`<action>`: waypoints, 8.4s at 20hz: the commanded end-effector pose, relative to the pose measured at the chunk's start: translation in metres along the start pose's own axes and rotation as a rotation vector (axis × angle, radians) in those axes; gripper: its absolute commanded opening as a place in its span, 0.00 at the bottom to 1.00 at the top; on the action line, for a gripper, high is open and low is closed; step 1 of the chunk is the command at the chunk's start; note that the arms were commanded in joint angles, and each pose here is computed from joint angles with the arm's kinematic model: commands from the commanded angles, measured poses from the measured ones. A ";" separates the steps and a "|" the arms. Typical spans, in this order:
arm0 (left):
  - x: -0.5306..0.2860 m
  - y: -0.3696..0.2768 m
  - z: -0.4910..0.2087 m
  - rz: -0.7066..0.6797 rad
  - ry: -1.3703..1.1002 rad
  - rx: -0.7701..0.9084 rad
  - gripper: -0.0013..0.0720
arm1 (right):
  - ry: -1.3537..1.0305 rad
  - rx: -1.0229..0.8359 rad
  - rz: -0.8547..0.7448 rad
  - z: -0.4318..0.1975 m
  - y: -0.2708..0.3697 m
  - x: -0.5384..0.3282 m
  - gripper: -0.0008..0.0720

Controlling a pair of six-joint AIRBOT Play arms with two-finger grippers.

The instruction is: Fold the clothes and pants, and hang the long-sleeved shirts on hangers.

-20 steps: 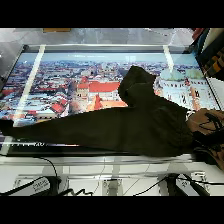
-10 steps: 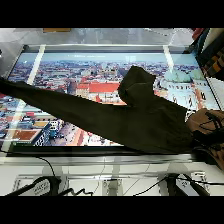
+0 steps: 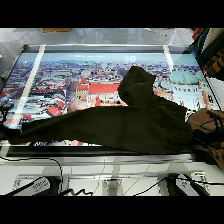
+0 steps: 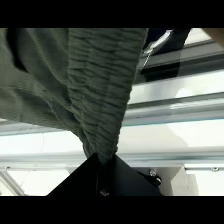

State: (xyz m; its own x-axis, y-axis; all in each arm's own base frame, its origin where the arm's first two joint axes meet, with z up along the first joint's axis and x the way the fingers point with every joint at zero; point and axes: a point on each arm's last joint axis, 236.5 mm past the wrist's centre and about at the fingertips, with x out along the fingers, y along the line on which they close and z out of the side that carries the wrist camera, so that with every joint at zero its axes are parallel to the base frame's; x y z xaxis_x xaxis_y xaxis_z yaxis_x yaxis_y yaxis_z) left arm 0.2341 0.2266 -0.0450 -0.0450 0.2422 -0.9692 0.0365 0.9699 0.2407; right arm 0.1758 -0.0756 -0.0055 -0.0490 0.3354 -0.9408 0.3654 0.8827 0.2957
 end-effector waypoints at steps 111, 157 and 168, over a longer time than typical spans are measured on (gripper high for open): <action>-0.122 -0.598 0.327 -0.923 -0.646 0.063 0.94 | -0.113 -0.856 0.035 -0.007 0.226 -0.064 0.86; -0.340 -0.182 0.266 0.170 -0.890 0.400 0.05 | -0.524 -0.421 -0.320 0.202 0.063 -0.086 0.04; -0.317 -0.189 0.276 0.159 -0.844 0.415 0.05 | -0.256 -0.317 0.351 0.228 0.075 0.052 0.68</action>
State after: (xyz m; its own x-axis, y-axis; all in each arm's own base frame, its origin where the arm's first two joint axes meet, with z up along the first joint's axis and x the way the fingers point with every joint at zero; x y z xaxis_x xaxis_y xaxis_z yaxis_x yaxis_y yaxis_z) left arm 0.5155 -0.0409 0.2073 0.7287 0.1127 -0.6755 0.3344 0.8022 0.4946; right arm 0.4092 -0.0633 -0.0383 0.2937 0.5781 -0.7613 0.0037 0.7957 0.6056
